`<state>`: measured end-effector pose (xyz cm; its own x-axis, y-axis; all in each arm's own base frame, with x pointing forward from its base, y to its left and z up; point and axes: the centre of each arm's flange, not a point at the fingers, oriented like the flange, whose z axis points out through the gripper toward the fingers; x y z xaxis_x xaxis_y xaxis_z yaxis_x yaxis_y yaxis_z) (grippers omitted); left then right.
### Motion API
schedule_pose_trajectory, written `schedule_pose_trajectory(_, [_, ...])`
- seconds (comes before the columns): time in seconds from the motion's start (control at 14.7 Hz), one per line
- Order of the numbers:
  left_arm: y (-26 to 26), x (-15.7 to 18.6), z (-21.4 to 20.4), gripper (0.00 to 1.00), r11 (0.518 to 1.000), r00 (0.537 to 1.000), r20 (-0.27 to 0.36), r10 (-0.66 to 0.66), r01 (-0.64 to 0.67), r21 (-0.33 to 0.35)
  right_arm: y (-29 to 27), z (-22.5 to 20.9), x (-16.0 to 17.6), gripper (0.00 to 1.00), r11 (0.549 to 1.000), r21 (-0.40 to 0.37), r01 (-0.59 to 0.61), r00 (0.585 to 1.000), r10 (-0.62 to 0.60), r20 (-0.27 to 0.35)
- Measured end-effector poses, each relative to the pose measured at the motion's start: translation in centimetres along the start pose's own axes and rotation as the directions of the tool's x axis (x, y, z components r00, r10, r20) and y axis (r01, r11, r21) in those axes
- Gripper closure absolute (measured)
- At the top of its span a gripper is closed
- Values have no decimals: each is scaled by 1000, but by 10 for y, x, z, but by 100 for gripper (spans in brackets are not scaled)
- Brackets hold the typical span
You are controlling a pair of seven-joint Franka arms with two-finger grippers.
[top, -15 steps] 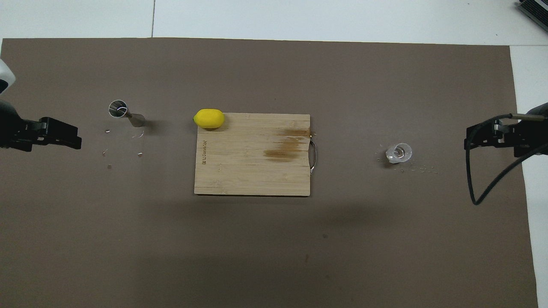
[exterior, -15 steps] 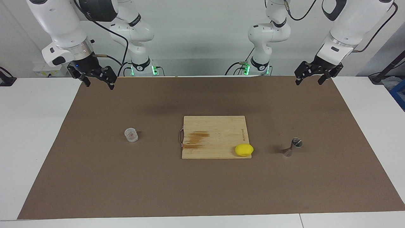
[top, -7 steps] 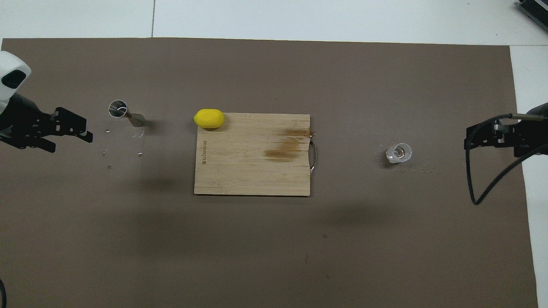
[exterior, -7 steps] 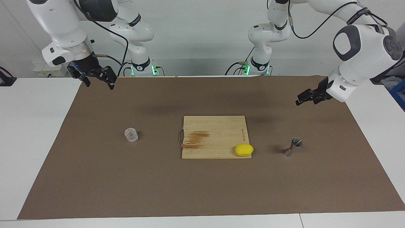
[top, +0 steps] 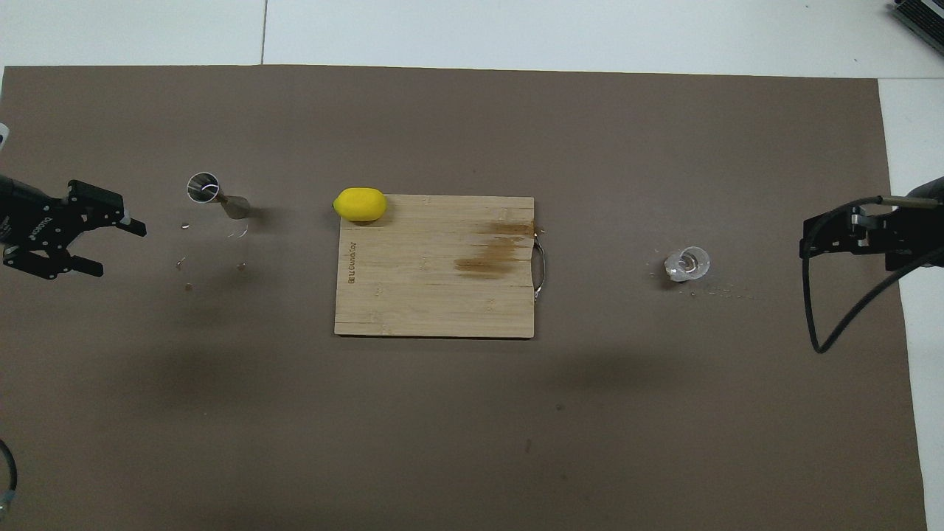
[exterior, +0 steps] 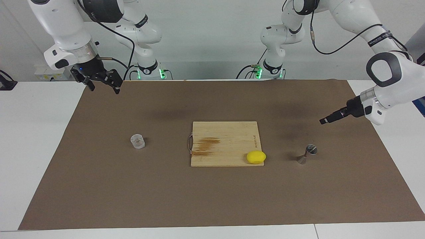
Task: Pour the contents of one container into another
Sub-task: 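Move the left gripper toward the small metal cup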
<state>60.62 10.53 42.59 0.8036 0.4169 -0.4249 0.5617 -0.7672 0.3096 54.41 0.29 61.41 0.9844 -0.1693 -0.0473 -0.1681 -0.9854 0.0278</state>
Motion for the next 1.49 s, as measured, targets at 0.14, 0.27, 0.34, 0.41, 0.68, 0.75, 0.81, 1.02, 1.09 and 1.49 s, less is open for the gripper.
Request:
schedule_pose_trajectory(0.14, [-24, 17, 15, 0, 982, 986, 44, -162, 166, -96, 0, 0, 0, 0, 1000, 0, 0, 1000, 0, 0])
schedule_pose_trajectory(0.27, [-41, 28, 28, 0, 928, 943, 86, -323, 333, -167, 0, 0, 0, 0, 1000, 0, 0, 1000, 0, 0])
schedule_pose_trajectory(0.34, [-44, 31, 33, 0, 882, 905, 112, -409, 424, -203, 0, 0, 0, 0, 1000, 0, 0, 1000, 0, 0])
schedule_pose_trajectory(0.41, [-47, 34, 39, 0, 827, 860, 139, -492, 511, -234, 0, 0, 0, 0, 1000, 0, 0, 1000, 0, 0])
schedule_pose_trajectory(0.68, [-62, 42, 56, 0, 604, 679, 292, -673, 733, -311, 0, 0, 0, 0, 1000, 0, 0, 1000, 0, 0])
schedule_pose_trajectory(0.75, [-66, 42, 61, 0, 555, 641, 337, -689, 766, -324, 0, 0, 0, 0, 1000, 0, 0, 1000, 0, 0])
schedule_pose_trajectory(0.81, [-70, 42, 66, 0, 520, 616, 375, -693, 787, -331, 0, 0, 0, 0, 1000, 0, 0, 1000, 0, 0])
schedule_pose_trajectory(1.02, [-70, 40, 80, 0, 439, 562, 477, -675, 826, -353, 0, 0, 0, 0, 1000, 0, 0, 1000, 0, 0])
schedule_pose_trajectory(1.09, [-68, 39, 83, 0, 414, 546, 507, -666, 837, -358, 0, 0, 0, 0, 1000, 0, 0, 1000, 0, 0])
schedule_pose_trajectory(1.49, [-67, 33, 99, 0, 312, 464, 611, -641, 885, -346, 0, 0, 0, 0, 1000, 0, 0, 1000, 0, 0])
